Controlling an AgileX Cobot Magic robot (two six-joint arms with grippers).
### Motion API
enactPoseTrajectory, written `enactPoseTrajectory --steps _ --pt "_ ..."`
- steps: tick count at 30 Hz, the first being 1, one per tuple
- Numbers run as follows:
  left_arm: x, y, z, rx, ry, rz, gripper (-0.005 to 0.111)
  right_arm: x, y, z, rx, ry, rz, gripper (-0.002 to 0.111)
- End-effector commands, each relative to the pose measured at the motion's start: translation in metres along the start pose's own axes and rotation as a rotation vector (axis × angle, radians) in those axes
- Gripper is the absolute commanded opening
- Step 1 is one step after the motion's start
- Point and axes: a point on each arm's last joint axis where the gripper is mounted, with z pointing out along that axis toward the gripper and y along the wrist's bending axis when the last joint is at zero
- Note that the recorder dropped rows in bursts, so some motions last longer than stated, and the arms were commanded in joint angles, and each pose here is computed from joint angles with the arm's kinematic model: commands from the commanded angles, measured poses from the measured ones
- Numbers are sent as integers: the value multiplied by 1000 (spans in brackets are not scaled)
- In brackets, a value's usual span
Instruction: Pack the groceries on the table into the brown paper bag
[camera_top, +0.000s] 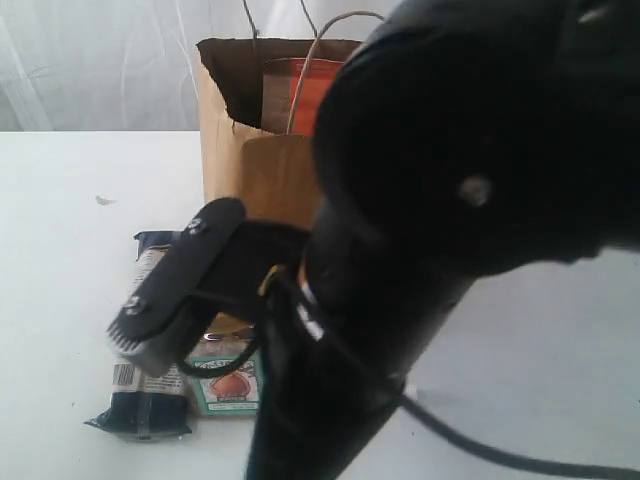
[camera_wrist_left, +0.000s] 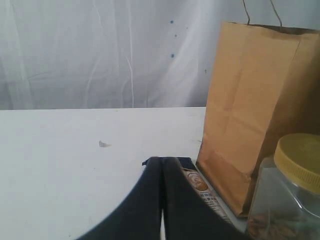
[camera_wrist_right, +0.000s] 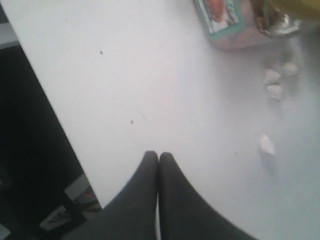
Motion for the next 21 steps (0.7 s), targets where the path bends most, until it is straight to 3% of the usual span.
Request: enactPoseTrajectory --steps 1,5,8,11,17,21 --pt "1 0 0 3 4 9 0 -32 25 19 -104 -218 -23 0" --pt "1 0 0 3 4 9 0 -64 38 30 -90 -489 -117 0" --pt "1 0 0 3 4 9 0 -80 36 47 -86 -574 -66 0" --pt "1 0 0 3 4 9 0 -87 30 70 -99 -561 91 0" --pt "1 0 0 3 4 9 0 -95 26 115 -1 -535 28 0" --pt "1 0 0 3 4 9 0 -95 16 129 51 -500 62 0"
